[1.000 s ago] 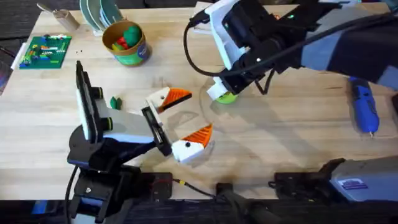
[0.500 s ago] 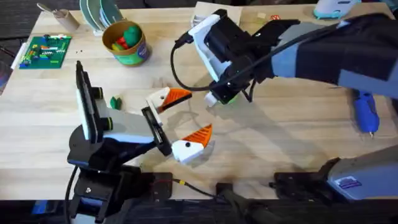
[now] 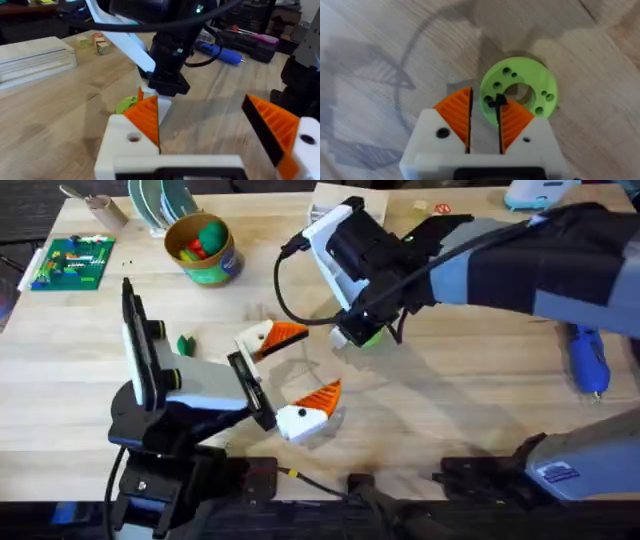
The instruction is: Pick up the gripper from the table and insert it into the empty holder that is missing its gripper. Then pick up a screw, insert it into the mounting hole, and use the screwdriver to tighten it. Finally, clean up the table by picking up the vegetable and placing it into the bucket.
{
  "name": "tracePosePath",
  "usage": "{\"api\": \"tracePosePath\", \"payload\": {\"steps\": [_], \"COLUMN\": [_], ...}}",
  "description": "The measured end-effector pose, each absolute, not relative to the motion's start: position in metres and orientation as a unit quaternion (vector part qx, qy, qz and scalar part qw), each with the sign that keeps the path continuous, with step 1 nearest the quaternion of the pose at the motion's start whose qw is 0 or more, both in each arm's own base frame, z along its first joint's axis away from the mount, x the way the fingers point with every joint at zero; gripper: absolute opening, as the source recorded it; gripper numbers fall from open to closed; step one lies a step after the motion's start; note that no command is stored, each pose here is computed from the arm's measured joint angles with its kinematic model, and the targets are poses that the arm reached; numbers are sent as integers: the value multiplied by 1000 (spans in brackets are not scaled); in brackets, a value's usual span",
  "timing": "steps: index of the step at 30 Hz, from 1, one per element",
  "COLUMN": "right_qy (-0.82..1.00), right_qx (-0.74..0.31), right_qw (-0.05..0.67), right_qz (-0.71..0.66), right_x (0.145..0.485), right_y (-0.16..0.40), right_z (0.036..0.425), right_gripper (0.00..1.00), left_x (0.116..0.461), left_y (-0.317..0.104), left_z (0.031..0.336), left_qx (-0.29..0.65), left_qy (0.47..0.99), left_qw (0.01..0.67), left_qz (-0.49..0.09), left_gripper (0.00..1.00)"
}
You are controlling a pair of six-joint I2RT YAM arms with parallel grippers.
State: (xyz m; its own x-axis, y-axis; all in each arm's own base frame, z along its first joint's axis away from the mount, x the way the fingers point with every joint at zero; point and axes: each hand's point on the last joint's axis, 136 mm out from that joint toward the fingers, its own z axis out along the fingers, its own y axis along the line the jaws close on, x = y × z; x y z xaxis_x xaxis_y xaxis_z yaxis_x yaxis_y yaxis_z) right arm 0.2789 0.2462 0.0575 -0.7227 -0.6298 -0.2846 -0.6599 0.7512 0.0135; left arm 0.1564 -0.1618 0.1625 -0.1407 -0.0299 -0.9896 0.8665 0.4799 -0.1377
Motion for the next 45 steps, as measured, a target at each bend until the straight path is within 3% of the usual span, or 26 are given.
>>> {"api": "tracePosePath", "payload": {"steps": [11, 12, 13, 30, 45], "right_qy": [927, 927, 927, 941, 938], "right_qx": [-347, -347, -345, -314, -311], "right_qw": [135, 135, 135, 121, 148], "right_qz": [50, 49, 49, 41, 30], "right_x": [281, 281, 281, 291, 308], "right_y": [244, 244, 244, 221, 215], "right_z": [57, 58, 57, 62, 126], "right_gripper": [100, 21, 11, 7, 7], "left_x": [156, 156, 156, 156, 156], "left_y": [-162, -162, -162, -162, -162], "left_z": [163, 163, 163, 163, 163], "left_qx": [325, 325, 325, 325, 325], "left_qy": [645, 644, 645, 644, 644], "left_qw": [570, 570, 570, 569, 569], "left_qz": [-393, -393, -393, -394, -394], "left_gripper": [992, 993, 993, 993, 992]}}
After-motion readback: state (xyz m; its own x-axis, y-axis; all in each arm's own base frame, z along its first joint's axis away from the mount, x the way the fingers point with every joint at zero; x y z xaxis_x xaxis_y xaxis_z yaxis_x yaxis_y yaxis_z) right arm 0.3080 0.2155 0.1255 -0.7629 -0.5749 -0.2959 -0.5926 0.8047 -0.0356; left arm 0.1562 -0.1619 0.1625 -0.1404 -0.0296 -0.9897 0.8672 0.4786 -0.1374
